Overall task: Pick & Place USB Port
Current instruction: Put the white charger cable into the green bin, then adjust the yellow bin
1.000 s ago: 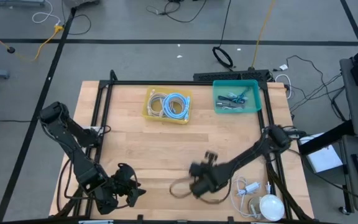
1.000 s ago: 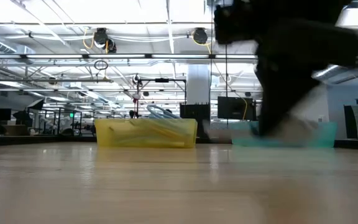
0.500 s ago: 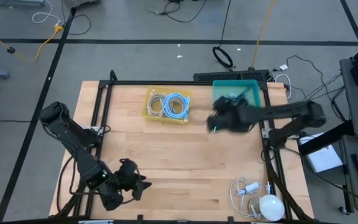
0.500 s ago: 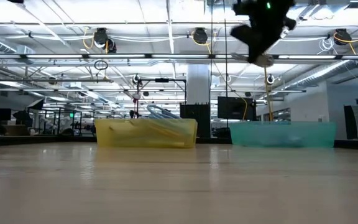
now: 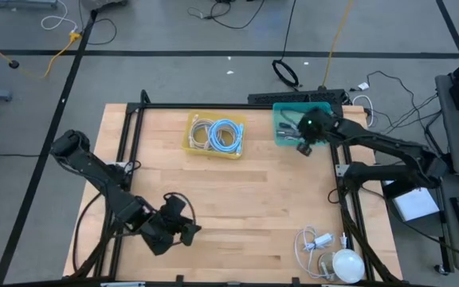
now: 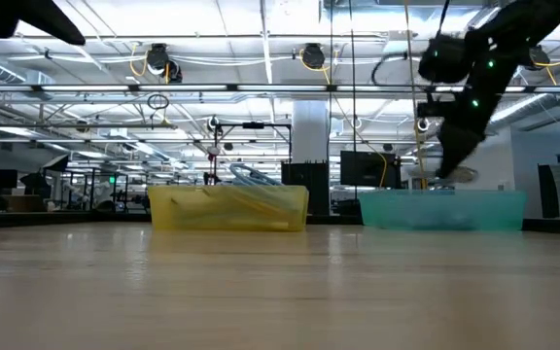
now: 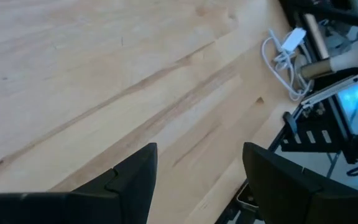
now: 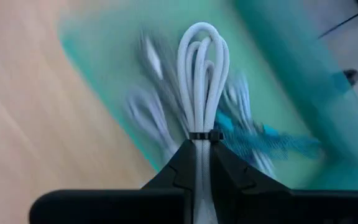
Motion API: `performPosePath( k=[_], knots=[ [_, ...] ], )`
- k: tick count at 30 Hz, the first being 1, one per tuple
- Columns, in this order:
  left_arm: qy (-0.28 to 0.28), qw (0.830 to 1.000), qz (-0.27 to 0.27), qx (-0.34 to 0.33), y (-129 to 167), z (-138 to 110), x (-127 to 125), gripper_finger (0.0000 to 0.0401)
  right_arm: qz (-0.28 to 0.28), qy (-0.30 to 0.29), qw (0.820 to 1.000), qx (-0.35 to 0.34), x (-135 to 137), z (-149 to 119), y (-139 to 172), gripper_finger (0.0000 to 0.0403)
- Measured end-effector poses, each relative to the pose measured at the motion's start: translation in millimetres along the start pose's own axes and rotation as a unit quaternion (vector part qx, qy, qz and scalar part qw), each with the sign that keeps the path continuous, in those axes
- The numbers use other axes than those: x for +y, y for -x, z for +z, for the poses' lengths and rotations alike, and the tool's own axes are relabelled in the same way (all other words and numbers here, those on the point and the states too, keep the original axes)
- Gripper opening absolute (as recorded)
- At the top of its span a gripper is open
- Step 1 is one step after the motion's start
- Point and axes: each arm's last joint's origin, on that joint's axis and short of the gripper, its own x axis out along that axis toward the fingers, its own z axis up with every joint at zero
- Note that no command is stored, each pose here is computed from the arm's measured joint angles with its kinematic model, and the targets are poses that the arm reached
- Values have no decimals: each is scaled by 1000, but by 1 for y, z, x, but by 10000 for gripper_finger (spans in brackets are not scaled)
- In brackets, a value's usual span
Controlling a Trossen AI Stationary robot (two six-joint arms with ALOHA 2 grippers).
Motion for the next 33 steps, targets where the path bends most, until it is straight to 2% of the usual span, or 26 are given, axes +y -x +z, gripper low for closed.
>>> performPosePath(
  k=[4,6,10,14,23,28,31,33],
  knots=[
    [1,1000,8,23,-6,9,0,241,-14,152,985,85,3,-13,-14,14],
    [2,1000,9,29,-9,13,-1,241,-12,197,976,96,4,-13,-18,14],
    [1,999,3,37,-13,21,-3,241,-37,254,961,103,6,-10,-22,14],
    [0,999,0,42,-16,26,-4,241,-54,268,957,92,7,-7,-22,16],
    [-15,999,1,35,-19,32,-4,241,-64,201,975,64,6,-4,-18,137],
    [-24,999,8,22,-23,42,-3,241,-61,120,991,29,5,-1,-6,174],
    [-29,999,14,-10,-25,54,-2,241,9,48,998,-45,6,11,15,179],
    [-31,999,12,-36,-23,66,-2,241,89,-10,990,-106,8,24,35,168]
  ],
)
